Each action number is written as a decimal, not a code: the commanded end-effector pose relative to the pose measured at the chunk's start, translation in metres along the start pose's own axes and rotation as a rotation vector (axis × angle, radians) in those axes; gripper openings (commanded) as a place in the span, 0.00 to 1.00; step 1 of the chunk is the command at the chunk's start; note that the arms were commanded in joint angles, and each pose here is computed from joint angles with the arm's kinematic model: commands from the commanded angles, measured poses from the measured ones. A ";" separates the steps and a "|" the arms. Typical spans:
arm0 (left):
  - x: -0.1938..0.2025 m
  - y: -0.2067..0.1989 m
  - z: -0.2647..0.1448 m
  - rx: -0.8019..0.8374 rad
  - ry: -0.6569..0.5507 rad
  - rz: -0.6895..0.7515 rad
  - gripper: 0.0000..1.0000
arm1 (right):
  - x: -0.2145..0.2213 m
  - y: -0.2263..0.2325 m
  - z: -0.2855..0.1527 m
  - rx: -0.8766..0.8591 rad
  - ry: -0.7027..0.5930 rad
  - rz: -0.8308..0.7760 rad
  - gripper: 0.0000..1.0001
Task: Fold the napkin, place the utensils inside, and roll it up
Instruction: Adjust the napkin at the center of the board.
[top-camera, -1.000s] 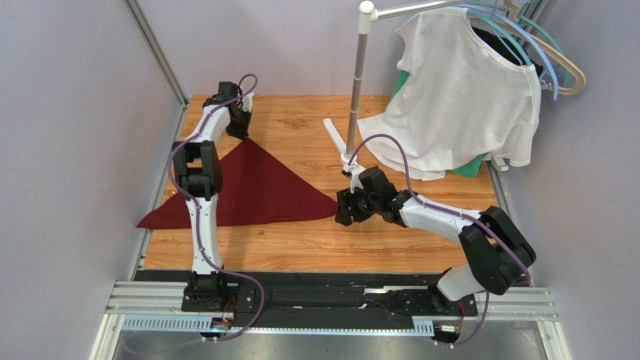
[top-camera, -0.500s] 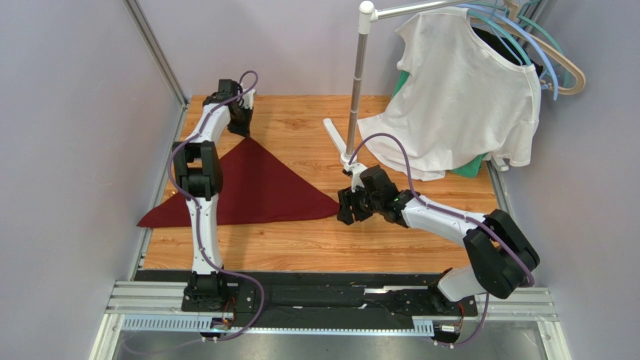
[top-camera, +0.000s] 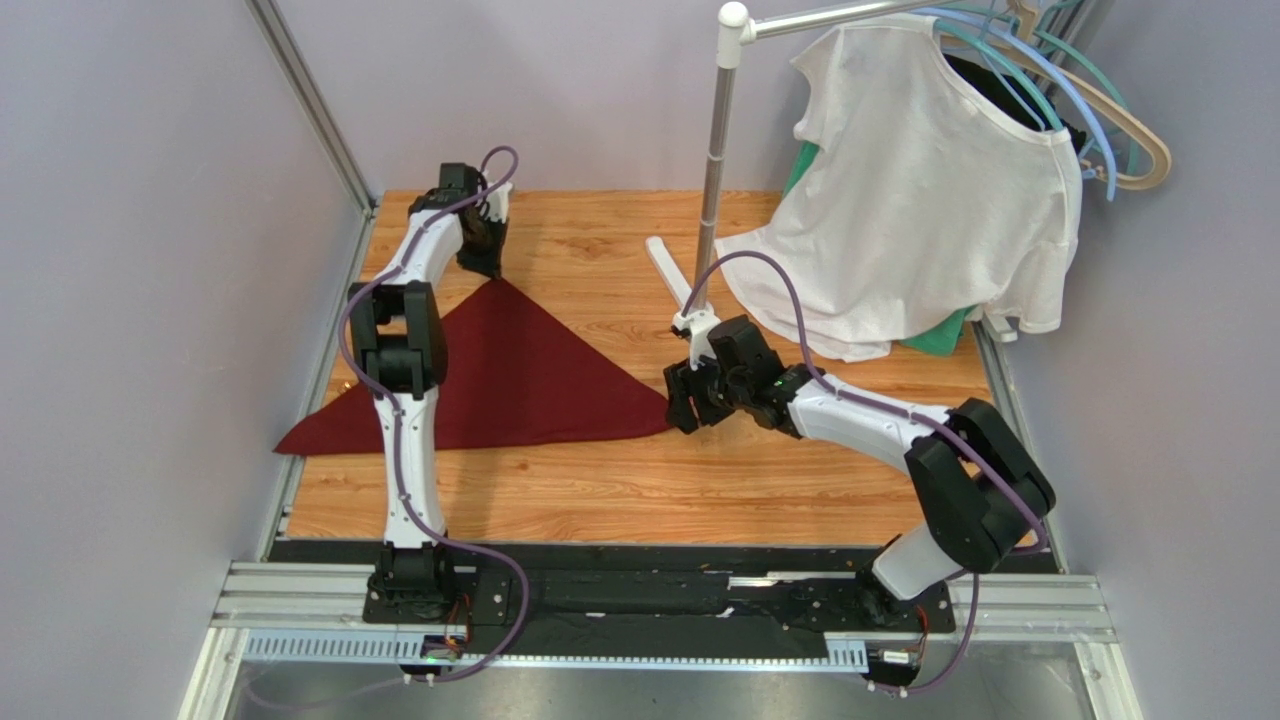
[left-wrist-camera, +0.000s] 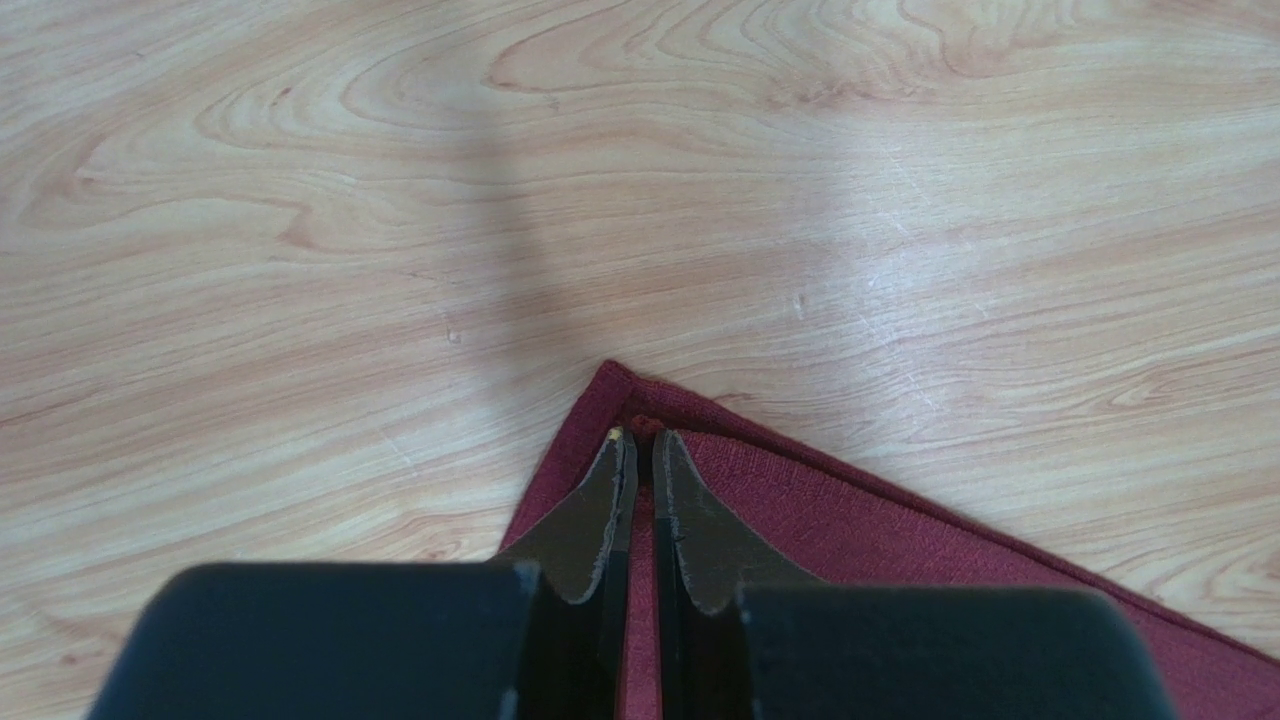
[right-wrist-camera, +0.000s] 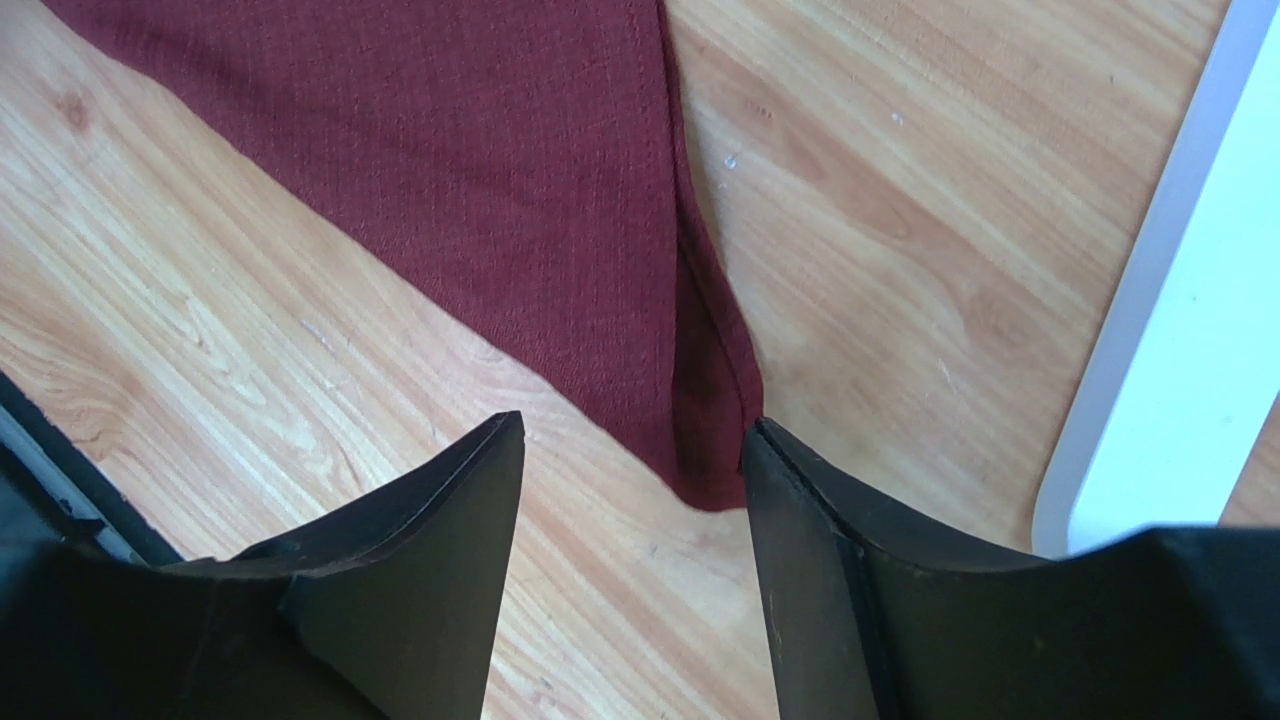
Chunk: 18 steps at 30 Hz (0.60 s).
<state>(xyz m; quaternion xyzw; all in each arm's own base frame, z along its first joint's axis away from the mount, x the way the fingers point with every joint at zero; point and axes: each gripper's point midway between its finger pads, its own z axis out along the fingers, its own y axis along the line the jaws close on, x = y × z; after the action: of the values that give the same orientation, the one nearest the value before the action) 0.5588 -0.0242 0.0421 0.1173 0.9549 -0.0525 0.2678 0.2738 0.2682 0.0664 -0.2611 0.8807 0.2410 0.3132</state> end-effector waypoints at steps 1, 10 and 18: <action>-0.013 0.002 0.002 0.005 -0.038 0.017 0.00 | -0.024 -0.001 0.011 -0.021 -0.048 -0.027 0.58; -0.014 0.004 0.001 -0.005 -0.037 0.014 0.00 | 0.003 0.000 0.017 -0.048 0.045 0.030 0.40; -0.014 0.005 0.002 -0.011 -0.034 0.014 0.00 | 0.024 -0.010 0.021 0.004 0.118 0.063 0.28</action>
<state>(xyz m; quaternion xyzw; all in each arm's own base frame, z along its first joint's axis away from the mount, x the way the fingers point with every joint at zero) 0.5595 -0.0239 0.0329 0.1165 0.9568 -0.0524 0.2612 0.2720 0.2693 0.0412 -0.2571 0.8952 0.2465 0.2678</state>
